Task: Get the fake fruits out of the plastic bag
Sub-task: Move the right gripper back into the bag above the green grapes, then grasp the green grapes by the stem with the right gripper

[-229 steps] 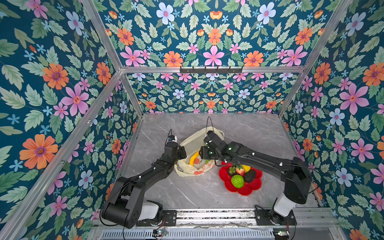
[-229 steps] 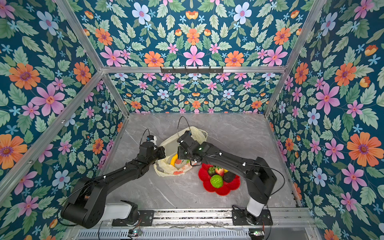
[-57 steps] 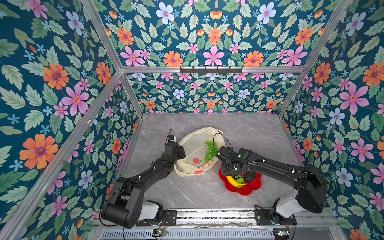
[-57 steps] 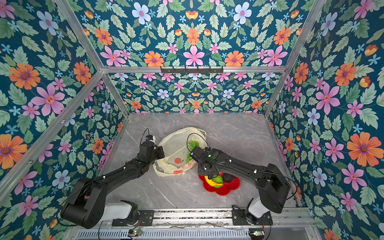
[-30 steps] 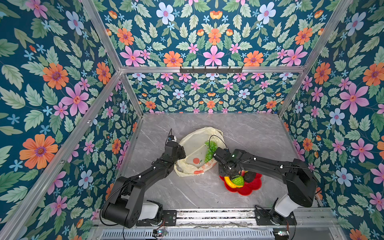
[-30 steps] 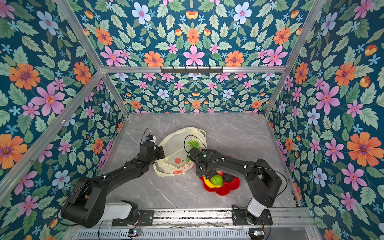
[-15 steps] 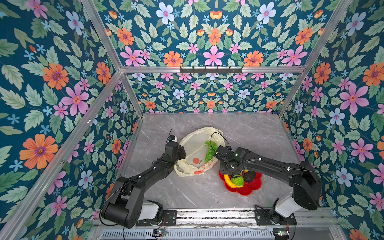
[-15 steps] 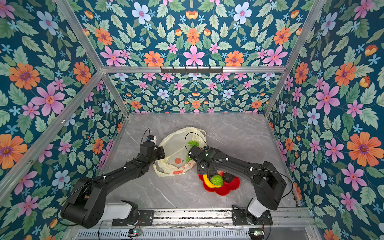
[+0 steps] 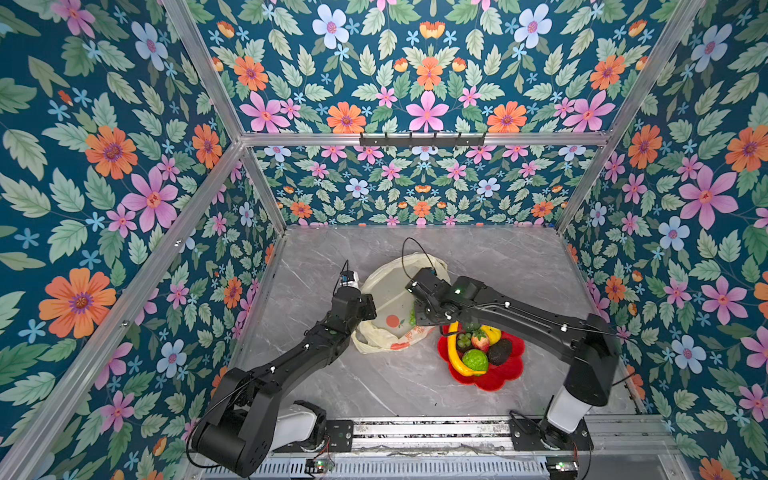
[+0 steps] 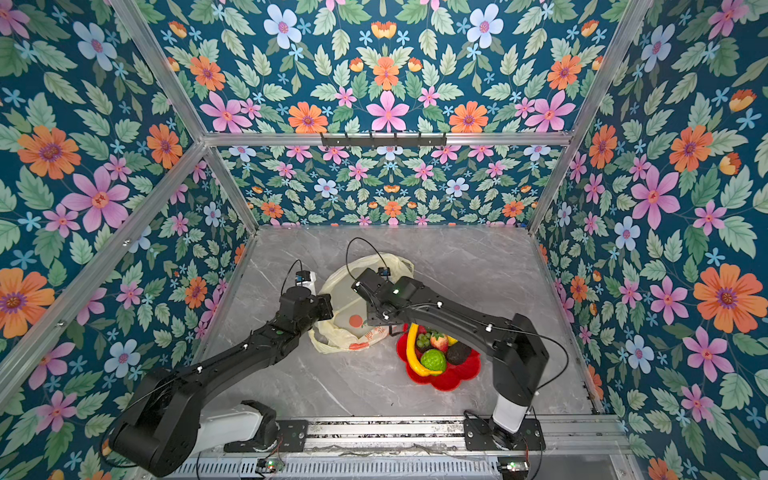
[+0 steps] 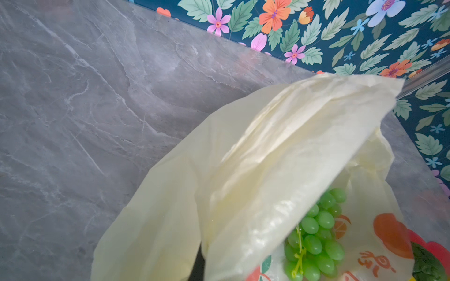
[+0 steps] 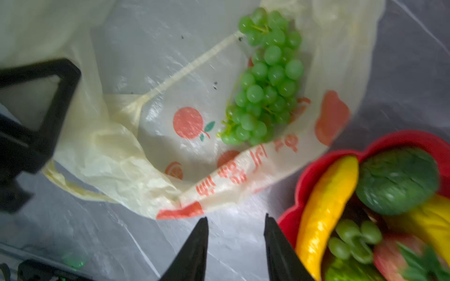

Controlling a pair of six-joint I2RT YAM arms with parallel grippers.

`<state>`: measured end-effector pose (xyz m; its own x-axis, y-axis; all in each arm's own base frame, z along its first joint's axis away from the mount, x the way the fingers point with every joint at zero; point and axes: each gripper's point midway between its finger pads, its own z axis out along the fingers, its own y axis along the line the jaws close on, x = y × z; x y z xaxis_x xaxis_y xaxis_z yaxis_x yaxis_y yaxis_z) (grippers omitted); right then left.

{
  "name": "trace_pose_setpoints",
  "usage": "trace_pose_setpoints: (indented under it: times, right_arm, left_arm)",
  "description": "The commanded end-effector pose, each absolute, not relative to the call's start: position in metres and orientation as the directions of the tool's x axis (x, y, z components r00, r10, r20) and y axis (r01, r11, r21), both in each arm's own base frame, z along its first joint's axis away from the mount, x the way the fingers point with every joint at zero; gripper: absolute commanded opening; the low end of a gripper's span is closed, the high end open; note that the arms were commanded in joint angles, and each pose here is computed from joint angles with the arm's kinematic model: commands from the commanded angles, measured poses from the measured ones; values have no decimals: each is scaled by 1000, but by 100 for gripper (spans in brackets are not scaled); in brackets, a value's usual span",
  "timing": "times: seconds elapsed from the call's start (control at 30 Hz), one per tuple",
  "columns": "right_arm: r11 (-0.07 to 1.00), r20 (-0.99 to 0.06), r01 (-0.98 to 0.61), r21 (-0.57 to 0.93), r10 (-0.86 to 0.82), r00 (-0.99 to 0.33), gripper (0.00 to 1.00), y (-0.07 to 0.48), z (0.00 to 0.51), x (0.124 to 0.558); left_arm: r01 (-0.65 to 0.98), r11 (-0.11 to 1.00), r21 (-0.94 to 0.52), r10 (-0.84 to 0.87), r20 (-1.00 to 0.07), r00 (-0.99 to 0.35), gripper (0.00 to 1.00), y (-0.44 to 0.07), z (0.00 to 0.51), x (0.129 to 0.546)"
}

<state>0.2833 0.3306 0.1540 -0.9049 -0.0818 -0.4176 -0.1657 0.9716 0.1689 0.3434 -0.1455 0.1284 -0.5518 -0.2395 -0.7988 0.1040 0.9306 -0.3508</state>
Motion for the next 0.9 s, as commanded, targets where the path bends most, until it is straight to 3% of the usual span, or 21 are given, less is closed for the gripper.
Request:
trace_pose_setpoints:
  times: [0.0, 0.3, 0.87]
  right_arm:
    - [967, -415, -208, 148, -130, -900, 38, 349, 149, 295]
    - [977, -374, -201, 75, -159, -913, 33, 373, 110, 322]
    - [990, -329, -140, -25, -141, -934, 29, 357, 64, 339]
  left_arm:
    - [115, 932, -343, -239, -823, -516, 0, -146, 137, 346]
    - [97, 938, -334, -242, -826, -509, 0, -141, 138, 346]
    - [94, 939, -330, -238, -825, -513, 0, -142, 136, 347]
